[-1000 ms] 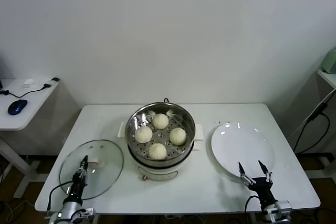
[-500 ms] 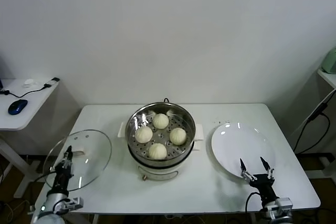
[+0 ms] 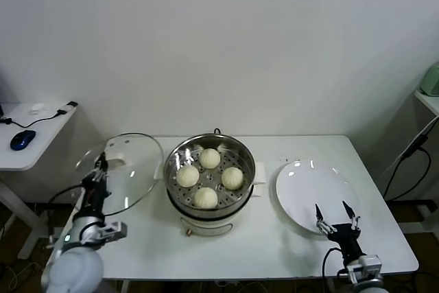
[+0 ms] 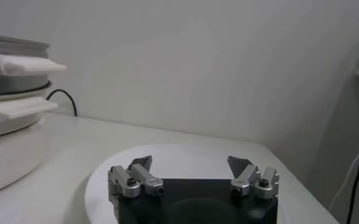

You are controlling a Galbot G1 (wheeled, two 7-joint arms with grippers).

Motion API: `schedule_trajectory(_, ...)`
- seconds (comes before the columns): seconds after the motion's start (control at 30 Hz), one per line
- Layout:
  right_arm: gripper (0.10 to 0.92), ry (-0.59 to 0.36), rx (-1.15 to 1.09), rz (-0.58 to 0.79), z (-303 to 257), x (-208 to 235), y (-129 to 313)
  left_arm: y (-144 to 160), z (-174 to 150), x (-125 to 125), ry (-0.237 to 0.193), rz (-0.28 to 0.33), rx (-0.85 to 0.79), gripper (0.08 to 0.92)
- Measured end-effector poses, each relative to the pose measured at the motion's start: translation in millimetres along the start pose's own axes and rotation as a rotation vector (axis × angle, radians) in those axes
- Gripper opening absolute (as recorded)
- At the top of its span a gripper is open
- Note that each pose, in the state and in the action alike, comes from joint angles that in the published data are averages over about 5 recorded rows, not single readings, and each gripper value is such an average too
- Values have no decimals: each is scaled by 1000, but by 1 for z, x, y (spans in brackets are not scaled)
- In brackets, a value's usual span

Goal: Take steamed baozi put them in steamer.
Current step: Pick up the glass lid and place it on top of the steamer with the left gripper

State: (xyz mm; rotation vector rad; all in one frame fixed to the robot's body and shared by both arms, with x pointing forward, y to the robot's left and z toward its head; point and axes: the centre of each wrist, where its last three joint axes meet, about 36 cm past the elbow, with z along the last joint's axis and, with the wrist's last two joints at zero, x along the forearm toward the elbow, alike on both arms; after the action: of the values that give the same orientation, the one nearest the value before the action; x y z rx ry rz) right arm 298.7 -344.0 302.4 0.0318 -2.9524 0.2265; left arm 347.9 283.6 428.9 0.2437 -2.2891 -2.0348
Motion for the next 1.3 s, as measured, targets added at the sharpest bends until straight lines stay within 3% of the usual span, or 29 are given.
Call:
schedule_trajectory(0.4,823,-1,9,-10,9,3,7,7,-125,8,-62,41,20,133)
schedule_trajectory(0.67,823,-4,16,-3,14,7,3,7,-186,10,-80,42,33,133)
schedule_trajectory(0.93,823,-14,14,12,18,9,2,0,-221,10,-100,48,25,133)
schedule_trajectory(1.3,823,-28,6,32,23,12,3,-19,-237,8,-103,68,-22,133)
